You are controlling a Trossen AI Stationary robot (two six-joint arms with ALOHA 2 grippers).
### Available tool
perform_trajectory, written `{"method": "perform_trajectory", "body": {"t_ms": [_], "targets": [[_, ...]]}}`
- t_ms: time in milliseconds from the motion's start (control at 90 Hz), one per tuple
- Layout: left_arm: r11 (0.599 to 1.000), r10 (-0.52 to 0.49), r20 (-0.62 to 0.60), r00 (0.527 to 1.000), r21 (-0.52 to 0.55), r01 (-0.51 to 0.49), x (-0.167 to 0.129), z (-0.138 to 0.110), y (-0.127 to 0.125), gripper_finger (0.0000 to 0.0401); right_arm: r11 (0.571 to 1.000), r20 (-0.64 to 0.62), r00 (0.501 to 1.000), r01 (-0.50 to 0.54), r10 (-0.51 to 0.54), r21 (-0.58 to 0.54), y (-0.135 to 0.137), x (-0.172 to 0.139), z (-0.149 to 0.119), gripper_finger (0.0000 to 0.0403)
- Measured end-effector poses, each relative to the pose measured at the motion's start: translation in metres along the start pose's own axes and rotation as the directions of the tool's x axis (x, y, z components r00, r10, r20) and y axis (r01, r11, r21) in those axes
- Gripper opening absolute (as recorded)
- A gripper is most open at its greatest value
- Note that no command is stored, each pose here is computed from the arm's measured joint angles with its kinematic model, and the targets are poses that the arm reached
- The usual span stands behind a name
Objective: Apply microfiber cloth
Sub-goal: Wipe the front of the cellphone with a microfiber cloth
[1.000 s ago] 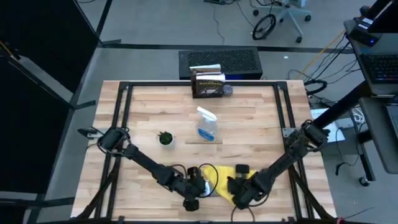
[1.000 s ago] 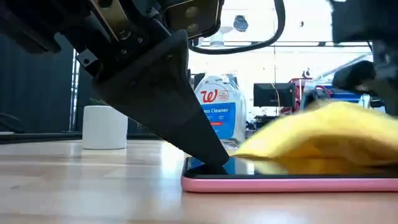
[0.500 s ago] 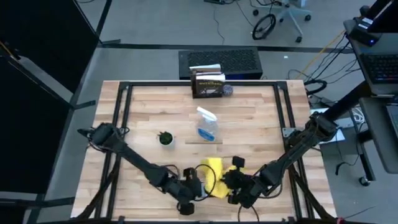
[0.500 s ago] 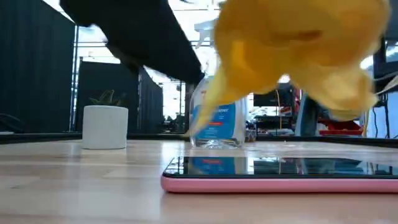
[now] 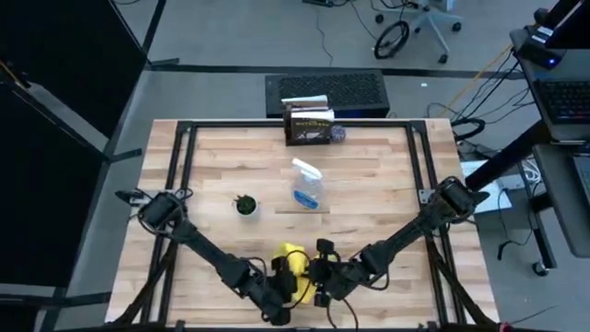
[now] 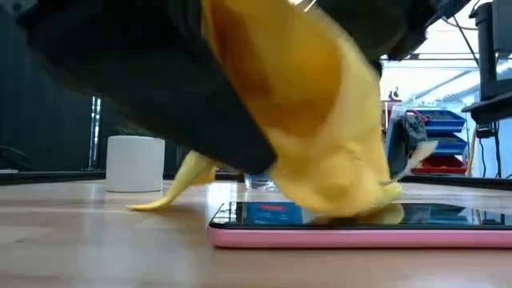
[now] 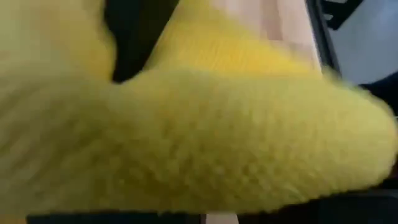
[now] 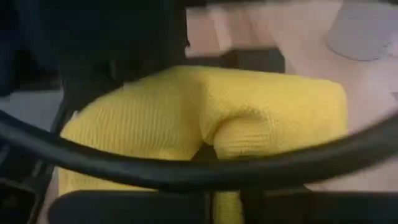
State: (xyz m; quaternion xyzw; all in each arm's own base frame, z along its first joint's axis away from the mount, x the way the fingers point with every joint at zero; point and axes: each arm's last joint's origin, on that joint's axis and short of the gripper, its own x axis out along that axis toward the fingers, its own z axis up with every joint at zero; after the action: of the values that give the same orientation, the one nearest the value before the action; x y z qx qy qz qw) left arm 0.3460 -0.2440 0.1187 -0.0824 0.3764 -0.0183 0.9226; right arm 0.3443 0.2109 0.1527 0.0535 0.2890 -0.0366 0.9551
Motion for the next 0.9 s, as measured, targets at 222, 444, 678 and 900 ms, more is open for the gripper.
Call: {"method": "perform_trajectory", "body": {"t_ms": [222,444,678,900], "targets": [[0.999,-0.042,-0.031,0.999,-0.014,0.042,0.016,-0.005,0.004,0.0038,0.994,-0.099,0.992,-0.076,0.084,0.080,-0.007,0.033,-0.025,0.0011],[0.999,-0.051,-0.051,0.997,-0.019,0.050,0.019,-0.007,0.007,0.0038,0.970,-0.206,0.951,-0.207,0.230,0.128,-0.010,0.049,-0.037,0.0011],[0.998,-0.053,-0.056,0.997,-0.018,0.052,0.020,-0.007,0.008,0.0037,0.972,-0.358,0.904,-0.212,0.235,0.100,-0.008,0.021,-0.033,0.0011],[0.998,-0.037,-0.063,0.997,-0.062,0.033,0.021,-0.006,0.012,0.0037,0.981,-0.474,0.861,-0.189,0.184,0.038,-0.003,-0.011,-0.034,0.0011]]}}
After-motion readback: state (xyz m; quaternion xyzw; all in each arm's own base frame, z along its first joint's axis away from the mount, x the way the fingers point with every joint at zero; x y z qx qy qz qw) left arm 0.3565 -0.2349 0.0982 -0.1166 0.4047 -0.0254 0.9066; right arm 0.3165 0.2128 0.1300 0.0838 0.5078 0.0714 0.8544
